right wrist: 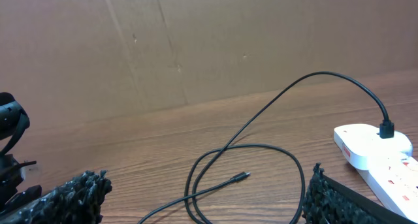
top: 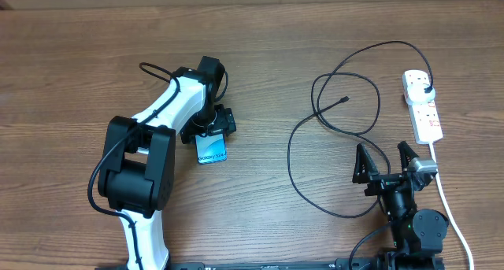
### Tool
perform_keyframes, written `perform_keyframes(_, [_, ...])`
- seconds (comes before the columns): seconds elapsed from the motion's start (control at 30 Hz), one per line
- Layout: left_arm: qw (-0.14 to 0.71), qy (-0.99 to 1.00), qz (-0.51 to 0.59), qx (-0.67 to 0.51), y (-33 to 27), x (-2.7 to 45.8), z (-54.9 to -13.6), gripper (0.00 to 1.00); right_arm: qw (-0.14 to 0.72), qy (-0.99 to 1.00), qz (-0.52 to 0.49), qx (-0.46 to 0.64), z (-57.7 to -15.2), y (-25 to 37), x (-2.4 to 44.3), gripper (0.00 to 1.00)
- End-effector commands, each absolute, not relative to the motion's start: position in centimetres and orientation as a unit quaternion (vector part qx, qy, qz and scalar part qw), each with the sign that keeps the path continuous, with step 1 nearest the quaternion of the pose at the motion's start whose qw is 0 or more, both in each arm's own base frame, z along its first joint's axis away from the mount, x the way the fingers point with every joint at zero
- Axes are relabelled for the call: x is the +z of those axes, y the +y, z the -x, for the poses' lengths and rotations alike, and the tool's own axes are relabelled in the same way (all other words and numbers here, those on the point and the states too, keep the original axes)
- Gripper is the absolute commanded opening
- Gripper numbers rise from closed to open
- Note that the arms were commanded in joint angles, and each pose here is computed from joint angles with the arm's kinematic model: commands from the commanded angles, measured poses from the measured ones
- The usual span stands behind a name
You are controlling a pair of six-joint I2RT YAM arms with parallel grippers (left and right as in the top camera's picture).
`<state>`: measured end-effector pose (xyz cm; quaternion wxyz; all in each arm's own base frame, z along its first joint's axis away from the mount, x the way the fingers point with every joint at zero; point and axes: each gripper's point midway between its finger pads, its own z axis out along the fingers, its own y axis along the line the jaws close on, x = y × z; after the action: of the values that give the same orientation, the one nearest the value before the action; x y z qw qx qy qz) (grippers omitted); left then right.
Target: Plug charger to phone and switch on socket
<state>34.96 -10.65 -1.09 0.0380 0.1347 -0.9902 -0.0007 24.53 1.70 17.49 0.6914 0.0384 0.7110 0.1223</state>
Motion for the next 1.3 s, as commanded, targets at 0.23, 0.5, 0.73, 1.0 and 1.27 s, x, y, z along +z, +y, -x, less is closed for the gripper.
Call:
perform_keyframes(0.23, [0.105,-0.985,-0.125,-0.062,-8.5,-8.1,-31.4,0.87,0.691,0.711,-0.04,0.12,-24.6,1.6,17.2,1.0])
perform_keyframes(0.5, [0.105,-0.985,-0.125,-0.063,-8.5,-8.1,-31.4,0.8,0.691,0.711,-0.04,0.12,-24.6,1.6,17.2,1.0])
perform_keyframes(0.73, [0.126,-0.982,-0.127,-0.056,-9.0,-7.0,-31.1,0.75,0.691,0.711,-0.04,0.12,-24.6,1.6,17.2,1.0])
perform_keyframes(1.0, [0.135,-0.981,-0.126,-0.06,-9.4,-4.1,-32.4,0.69,0.691,0.711,-0.04,0.12,-24.6,1.6,17.2,1.0])
perform_keyframes(1.27, [0.143,-0.981,-0.119,-0.049,-10.0,-1.7,-33.2,0.68,0.691,0.711,-0.04,0.12,-24.6,1.6,17.2,1.0])
